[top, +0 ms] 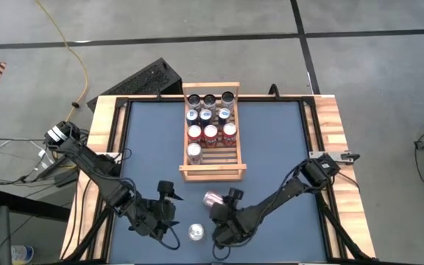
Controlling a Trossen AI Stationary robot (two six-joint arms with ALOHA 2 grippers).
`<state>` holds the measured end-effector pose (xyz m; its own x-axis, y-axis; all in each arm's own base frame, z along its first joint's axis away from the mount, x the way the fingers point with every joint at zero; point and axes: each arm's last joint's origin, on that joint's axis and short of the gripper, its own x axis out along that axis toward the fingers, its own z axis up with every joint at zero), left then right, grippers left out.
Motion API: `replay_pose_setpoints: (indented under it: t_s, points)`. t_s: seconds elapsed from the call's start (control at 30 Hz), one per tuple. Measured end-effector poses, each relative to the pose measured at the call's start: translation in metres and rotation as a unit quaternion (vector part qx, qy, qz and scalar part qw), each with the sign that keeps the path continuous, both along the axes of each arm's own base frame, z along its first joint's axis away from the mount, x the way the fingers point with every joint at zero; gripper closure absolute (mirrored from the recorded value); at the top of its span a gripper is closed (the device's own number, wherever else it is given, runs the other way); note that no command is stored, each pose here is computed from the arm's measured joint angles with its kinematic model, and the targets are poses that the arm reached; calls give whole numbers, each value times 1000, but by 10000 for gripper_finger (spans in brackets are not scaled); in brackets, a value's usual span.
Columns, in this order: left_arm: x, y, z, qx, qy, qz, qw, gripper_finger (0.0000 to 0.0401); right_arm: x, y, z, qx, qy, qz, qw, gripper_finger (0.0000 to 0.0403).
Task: Place canned beverage on shelf
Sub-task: Put the right silver can on the shelf aligned with the other silver soda can
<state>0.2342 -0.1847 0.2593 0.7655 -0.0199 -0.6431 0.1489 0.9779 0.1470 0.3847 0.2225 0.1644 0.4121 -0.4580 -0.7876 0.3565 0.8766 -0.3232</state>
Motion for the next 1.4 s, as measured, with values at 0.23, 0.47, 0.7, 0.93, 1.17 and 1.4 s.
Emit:
replay_pose_setpoints:
  t_s: [0.23,0.47,0.7,0.93,1.17,1.4]
  points:
    - [-1,-7,5,15,-40,-7,999,42,-18,3,38,-27,-59,-19,998,195]
    - [5,-13,20,1,-105,-44,993,42,-47,5,74,-50,-188,-28,981,195]
    - [-6,-2,57,-14,-185,-66,980,42,-75,11,75,-17,-299,1,954,194]
    - [13,23,67,-15,-213,-86,973,42,-73,10,80,8,-369,78,926,194]
    - [28,49,63,-43,-185,-87,978,42,-73,10,84,-2,-361,110,926,193]
    - [39,64,61,-82,-176,-97,976,42,-68,3,84,-6,-355,112,928,193]
